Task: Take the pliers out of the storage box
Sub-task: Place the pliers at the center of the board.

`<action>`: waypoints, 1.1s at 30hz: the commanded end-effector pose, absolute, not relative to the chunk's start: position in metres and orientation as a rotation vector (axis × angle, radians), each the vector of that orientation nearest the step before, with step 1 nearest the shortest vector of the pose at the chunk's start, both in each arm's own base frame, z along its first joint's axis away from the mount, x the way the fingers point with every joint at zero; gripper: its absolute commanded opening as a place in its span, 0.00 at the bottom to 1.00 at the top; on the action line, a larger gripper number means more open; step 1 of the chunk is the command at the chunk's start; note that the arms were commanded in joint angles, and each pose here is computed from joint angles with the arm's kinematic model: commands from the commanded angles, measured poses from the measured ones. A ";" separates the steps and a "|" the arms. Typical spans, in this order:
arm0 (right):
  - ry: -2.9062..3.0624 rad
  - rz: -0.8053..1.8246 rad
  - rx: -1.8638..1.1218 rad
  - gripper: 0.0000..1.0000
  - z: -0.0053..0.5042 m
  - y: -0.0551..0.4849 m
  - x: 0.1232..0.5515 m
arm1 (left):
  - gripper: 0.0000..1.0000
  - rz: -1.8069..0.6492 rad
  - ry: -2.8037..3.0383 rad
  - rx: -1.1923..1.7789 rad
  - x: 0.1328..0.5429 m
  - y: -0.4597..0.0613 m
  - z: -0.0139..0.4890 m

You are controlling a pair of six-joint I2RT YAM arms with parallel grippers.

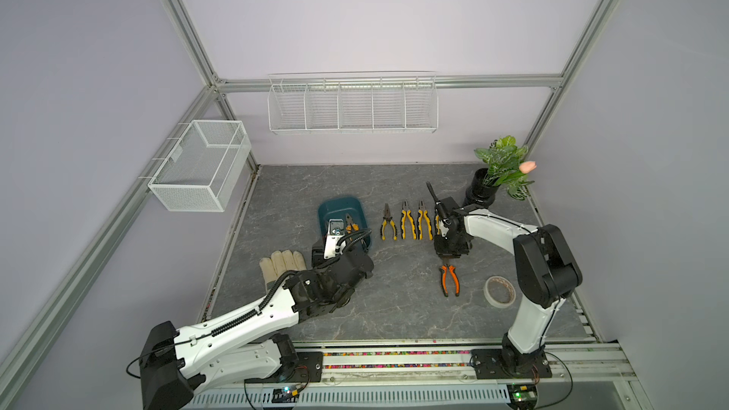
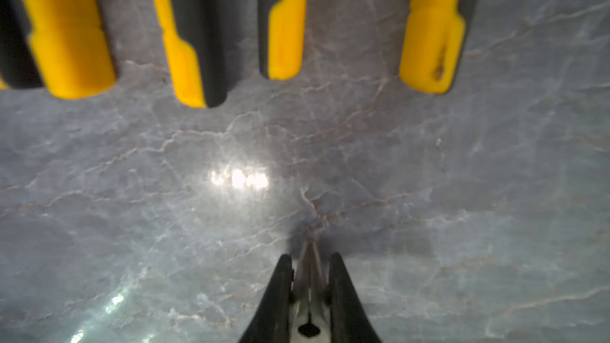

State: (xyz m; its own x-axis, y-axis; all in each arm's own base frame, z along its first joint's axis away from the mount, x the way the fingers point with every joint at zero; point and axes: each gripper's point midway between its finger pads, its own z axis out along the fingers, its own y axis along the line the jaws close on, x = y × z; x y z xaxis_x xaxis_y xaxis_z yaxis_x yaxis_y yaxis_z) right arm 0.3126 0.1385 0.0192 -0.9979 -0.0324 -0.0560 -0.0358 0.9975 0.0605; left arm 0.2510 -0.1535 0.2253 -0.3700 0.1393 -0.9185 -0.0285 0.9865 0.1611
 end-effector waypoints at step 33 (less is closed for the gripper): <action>3.035 0.093 0.016 0.42 0.020 0.131 0.338 | 0.68 0.171 1.954 0.082 0.258 -0.161 0.227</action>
State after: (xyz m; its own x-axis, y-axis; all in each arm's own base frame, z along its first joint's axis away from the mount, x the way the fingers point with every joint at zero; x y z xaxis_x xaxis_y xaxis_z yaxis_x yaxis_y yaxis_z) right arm 0.3350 0.1309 0.0192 -0.9952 0.0045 -0.0973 -0.0006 0.9986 0.0522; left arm 0.2539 -0.1581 0.2168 -0.3906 0.1671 -0.9053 -0.0152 0.9821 0.1878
